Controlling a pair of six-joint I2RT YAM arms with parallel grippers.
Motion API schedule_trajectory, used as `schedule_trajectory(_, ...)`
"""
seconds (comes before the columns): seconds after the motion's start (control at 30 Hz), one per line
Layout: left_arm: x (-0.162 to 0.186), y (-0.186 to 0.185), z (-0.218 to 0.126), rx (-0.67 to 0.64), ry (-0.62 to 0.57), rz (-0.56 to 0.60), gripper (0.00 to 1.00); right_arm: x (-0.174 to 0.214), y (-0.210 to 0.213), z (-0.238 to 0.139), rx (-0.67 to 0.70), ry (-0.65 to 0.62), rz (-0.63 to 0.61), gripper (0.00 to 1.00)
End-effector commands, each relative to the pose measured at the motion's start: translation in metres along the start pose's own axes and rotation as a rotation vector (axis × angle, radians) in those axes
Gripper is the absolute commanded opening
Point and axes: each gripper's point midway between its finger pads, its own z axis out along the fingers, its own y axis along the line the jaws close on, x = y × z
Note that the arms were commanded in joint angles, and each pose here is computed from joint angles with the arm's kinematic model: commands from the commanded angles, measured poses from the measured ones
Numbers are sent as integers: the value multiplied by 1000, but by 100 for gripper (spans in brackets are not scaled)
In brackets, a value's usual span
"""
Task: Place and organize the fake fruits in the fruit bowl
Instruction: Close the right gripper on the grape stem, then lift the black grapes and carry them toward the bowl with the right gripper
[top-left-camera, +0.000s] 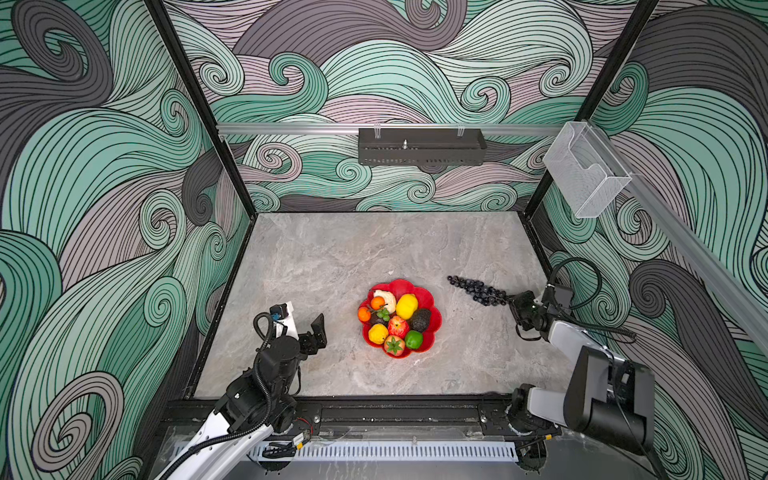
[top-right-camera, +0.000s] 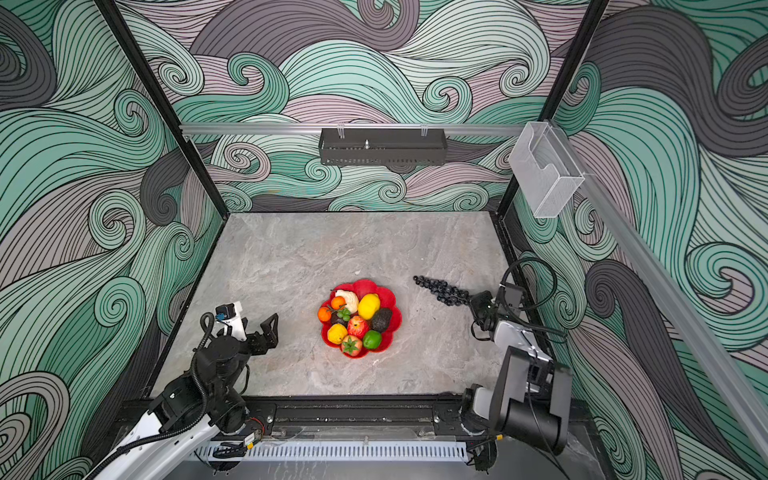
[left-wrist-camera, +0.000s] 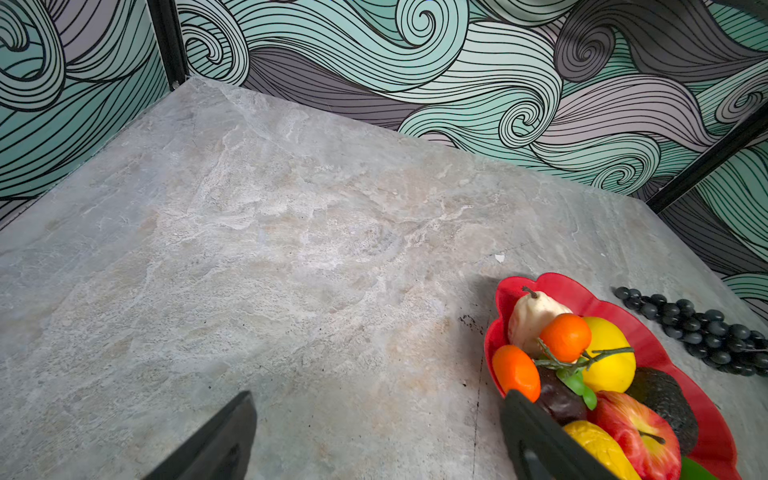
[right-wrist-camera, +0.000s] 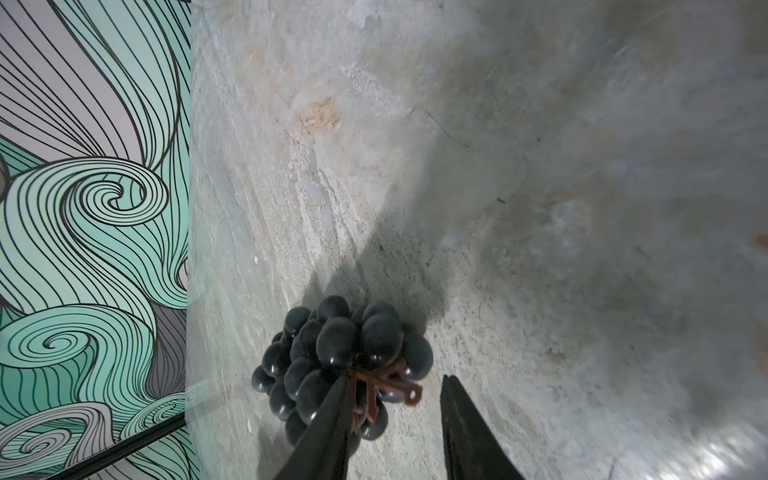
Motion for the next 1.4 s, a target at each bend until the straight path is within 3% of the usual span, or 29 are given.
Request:
schedule_trajectory(0.0, -7, 1, 1, -14, -21, 5, 94, -13, 12, 4, -82, -37, 25, 36)
schedule_trajectory(0.3, -5, -3, 6, -19, -3, 21, 94, -6, 6, 18, -100, 0, 57, 25)
schedule_trajectory(0.87, -4, -6, 9, -17, 10, 30, 95, 1, 21, 3, -132, 18, 53, 22)
schedule_trajectory(1.37, -5, -5, 8, -20, 5, 24, 95, 14, 29, 9, -145, 68, 24, 3)
